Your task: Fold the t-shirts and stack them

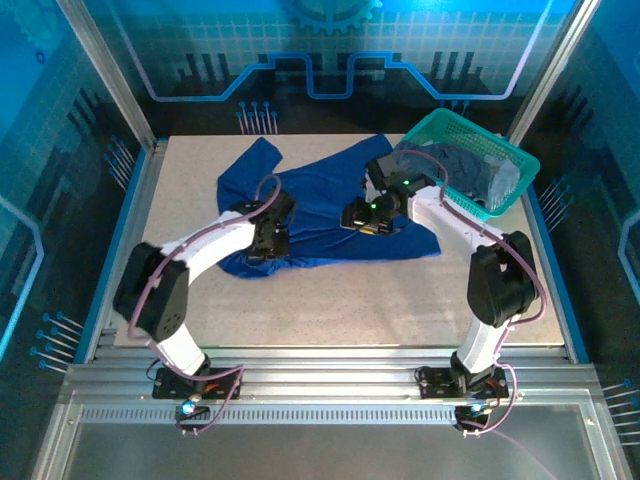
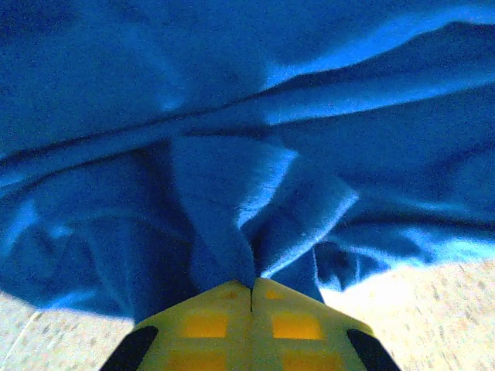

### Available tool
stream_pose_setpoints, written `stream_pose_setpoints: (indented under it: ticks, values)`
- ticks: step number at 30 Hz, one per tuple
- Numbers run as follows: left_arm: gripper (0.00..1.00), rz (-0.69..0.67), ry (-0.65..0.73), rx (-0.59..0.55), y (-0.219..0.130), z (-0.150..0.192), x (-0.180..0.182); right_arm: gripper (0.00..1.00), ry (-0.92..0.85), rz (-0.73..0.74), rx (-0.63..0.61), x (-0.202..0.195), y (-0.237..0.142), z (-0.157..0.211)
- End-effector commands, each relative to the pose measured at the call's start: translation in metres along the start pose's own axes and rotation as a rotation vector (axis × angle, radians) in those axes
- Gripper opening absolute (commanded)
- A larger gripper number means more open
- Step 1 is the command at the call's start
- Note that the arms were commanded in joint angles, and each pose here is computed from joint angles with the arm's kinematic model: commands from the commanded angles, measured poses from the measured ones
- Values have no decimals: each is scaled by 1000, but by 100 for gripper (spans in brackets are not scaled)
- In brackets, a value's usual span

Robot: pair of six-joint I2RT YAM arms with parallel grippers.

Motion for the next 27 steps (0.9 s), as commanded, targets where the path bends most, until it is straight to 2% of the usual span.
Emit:
stream_pose_setpoints:
  ticks: [1, 7, 13, 14, 16, 17, 19, 20, 23, 25, 27]
  values:
    - [0, 111, 68, 12, -34, 21, -1, 51, 2, -14, -21, 0, -10, -1]
    - [0, 360, 194, 49, -69, 55, -13, 50, 0, 0, 8, -4, -5, 1]
    - [0, 479, 222, 234, -66, 86, -23, 50, 1, 16, 42, -10, 2, 7]
    - [7, 541, 230, 263, -67, 89, -31, 50, 3, 20, 47, -11, 2, 8]
    - [29, 637, 224, 354, -66, 95, -47, 50, 4, 29, 53, -14, 4, 10]
    - [36, 652, 221, 381, -66, 96, -50, 50, 6, 35, 54, -15, 4, 11]
    - [53, 598, 216, 351, -65, 91, -48, 51, 6, 44, 54, -17, 4, 12]
    - [61, 556, 190, 315, -64, 87, -42, 51, 5, 49, 52, -18, 4, 12]
    - [62, 489, -36, 208, -57, 69, -14, 51, 5, 60, 52, -22, 5, 14]
    - [55, 416, -277, 186, -42, 62, 15, 51, 8, 66, 58, -25, 8, 16]
    - [40, 354, -480, 187, -26, 61, 37, 50, 10, 72, 66, -28, 12, 17]
Point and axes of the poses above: each hand's point on the last joint's axis, 136 mm out from that joint toward the fingers, its own y axis out along the fingers, its own x axis along the line the jaws close on, z = x × y, the point moved 5 cm from there along -y, back along the fingers, and after that the axes turned 7 degrees about y, right-handed, at the moved point
